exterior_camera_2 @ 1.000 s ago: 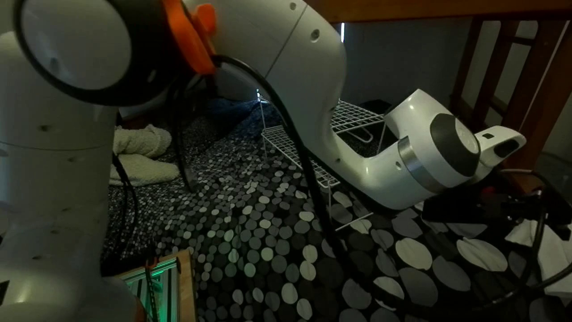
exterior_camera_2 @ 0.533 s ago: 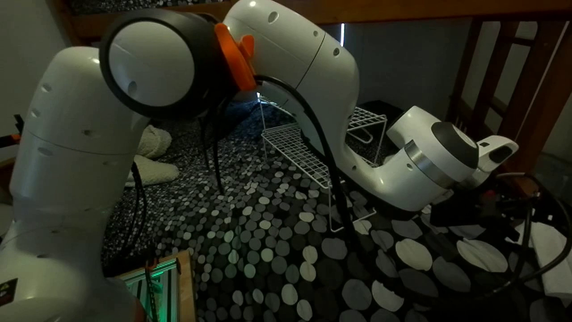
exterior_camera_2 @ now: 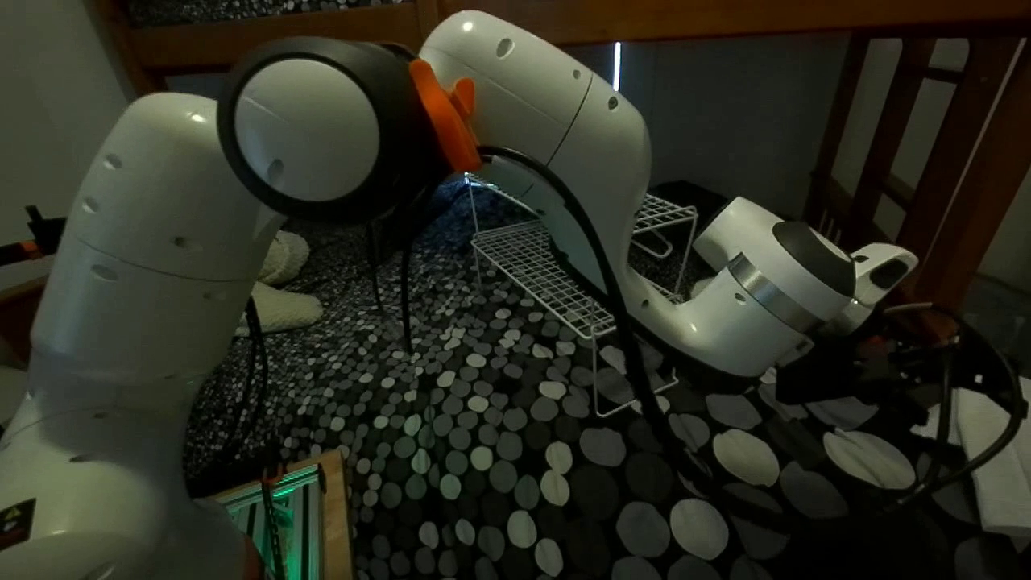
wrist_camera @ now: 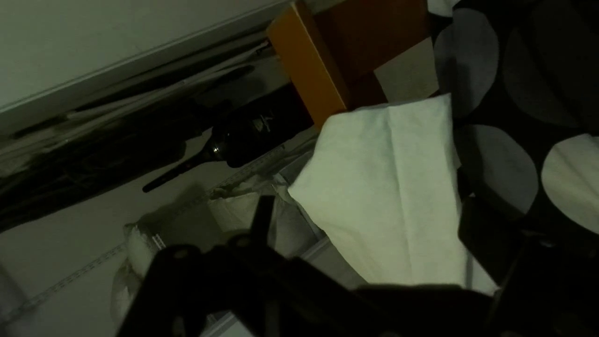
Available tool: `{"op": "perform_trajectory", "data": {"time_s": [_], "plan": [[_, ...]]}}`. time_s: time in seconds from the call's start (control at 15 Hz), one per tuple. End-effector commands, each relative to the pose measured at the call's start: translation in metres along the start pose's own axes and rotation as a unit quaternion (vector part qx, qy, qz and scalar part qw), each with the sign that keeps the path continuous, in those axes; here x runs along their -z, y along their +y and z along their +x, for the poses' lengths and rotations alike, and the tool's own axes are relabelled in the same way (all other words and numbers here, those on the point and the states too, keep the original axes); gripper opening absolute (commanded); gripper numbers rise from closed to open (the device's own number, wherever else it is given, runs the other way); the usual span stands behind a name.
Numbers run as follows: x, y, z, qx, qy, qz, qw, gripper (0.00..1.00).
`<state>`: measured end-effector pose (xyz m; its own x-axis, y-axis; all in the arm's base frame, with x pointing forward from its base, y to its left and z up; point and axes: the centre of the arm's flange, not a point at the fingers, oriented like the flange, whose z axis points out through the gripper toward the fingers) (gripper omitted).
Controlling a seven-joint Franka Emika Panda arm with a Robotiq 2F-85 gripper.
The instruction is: Move the white pillowcase to the left
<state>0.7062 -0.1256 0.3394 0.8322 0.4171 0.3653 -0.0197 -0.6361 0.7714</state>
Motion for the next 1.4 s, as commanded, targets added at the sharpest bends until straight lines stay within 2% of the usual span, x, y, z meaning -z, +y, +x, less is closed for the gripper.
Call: {"op": "perform_trajectory", "data": {"time_s": [0.0, 0.4, 0.6, 1.0, 1.07, 1.13, 1.2, 1.27, 1.33], "plan": [[-0.027, -0.032, 0.026, 0.036, 0.03, -0.024, 0.9986, 1.0], [-0.066, -0.07, 0.044, 0.066, 0.045, -0.043, 0.9959, 1.0], [-0.092, -0.087, 0.045, 0.075, 0.065, -0.051, 0.9937, 1.0], [-0.135, -0.109, 0.039, 0.078, 0.066, -0.069, 0.9923, 1.0], [-0.141, -0.111, 0.039, 0.077, 0.068, -0.073, 0.9921, 0.96], [-0.145, -0.113, 0.038, 0.075, 0.071, -0.078, 0.9916, 0.76], [-0.149, -0.113, 0.038, 0.073, 0.07, -0.081, 0.9916, 0.71], [-0.151, -0.114, 0.037, 0.074, 0.071, -0.085, 0.991, 0.71], [-0.153, -0.115, 0.036, 0.074, 0.07, -0.088, 0.9909, 0.64]]}}
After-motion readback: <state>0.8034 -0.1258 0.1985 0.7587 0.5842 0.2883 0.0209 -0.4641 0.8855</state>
